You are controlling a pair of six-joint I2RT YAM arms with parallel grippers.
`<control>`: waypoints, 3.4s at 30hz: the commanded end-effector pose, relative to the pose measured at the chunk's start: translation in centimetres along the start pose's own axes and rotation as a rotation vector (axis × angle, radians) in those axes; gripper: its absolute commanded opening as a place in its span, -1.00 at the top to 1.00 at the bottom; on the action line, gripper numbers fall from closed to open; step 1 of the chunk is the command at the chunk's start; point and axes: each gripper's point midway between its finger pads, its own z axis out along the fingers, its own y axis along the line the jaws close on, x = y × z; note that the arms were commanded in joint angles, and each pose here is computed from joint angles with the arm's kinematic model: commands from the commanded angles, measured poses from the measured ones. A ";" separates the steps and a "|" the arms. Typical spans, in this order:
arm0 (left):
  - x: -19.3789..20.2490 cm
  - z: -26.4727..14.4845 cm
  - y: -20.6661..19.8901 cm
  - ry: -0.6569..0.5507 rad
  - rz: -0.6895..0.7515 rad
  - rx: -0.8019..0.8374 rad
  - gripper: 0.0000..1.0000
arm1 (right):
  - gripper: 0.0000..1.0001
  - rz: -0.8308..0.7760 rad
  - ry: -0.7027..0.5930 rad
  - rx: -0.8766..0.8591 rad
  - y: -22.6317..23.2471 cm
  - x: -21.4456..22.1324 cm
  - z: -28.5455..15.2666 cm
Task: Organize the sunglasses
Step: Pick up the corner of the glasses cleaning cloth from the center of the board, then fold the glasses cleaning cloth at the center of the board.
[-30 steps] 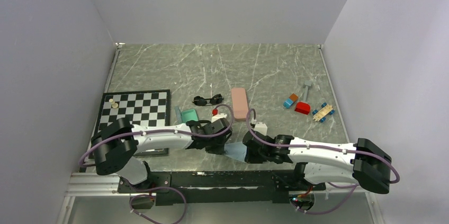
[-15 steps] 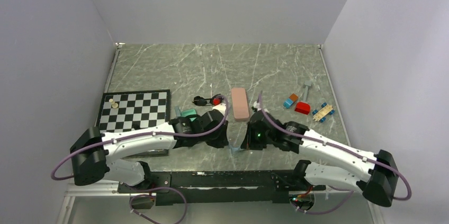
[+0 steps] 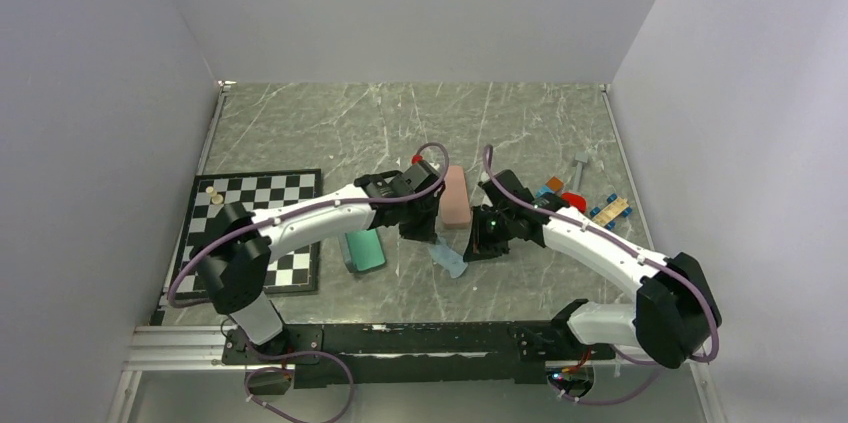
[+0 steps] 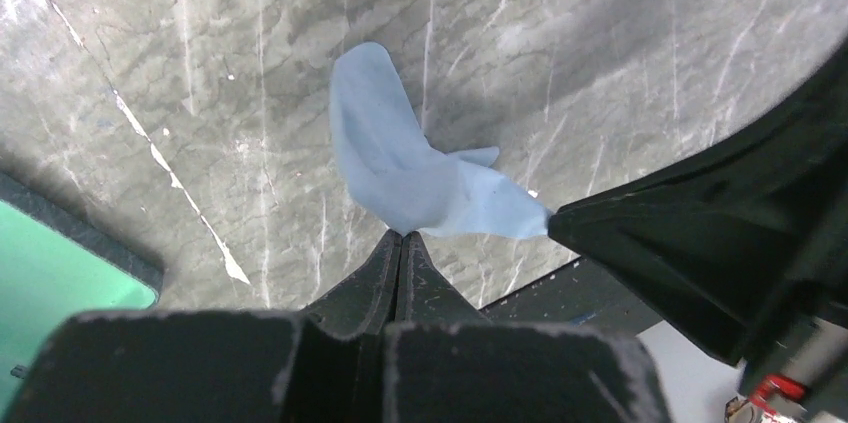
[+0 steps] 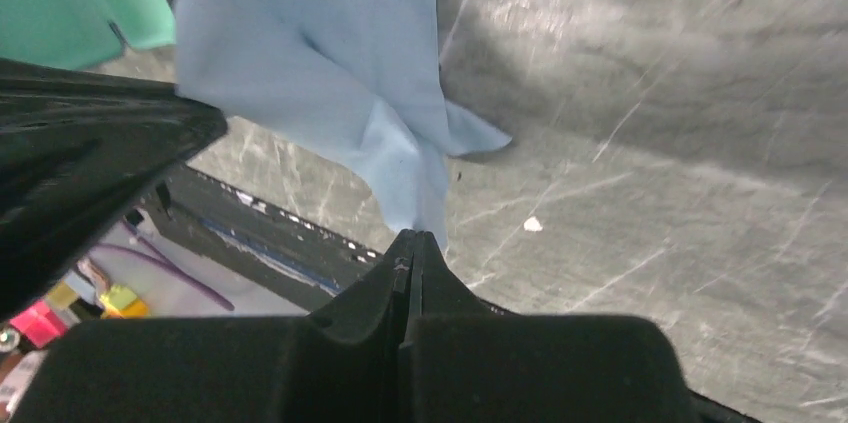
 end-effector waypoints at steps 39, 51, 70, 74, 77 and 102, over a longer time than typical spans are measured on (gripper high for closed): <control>-0.3 -2.7 -2.0 0.000 0.025 0.207 1.00 | 1.00 0.092 -0.048 -0.232 0.9 0.0 -3.4; -4.7 3.7 -0.6 0.049 -0.006 0.099 1.00 | 1.00 0.127 -0.193 0.022 -4.8 -5.4 -2.1; -1.6 5.1 2.9 0.109 0.004 0.002 1.00 | 1.00 0.175 -0.163 0.044 -2.9 -1.8 1.6; -0.8 5.2 3.7 0.117 0.000 -0.012 1.00 | 1.00 0.172 -0.165 0.062 -2.7 -1.3 1.9; -0.6 5.2 4.0 0.119 -0.002 -0.021 1.00 | 1.00 0.176 -0.157 0.066 -2.6 -1.0 2.3; 0.4 4.5 5.0 0.155 0.025 -0.058 0.41 | 0.25 0.099 -0.197 0.132 -1.0 -0.2 3.1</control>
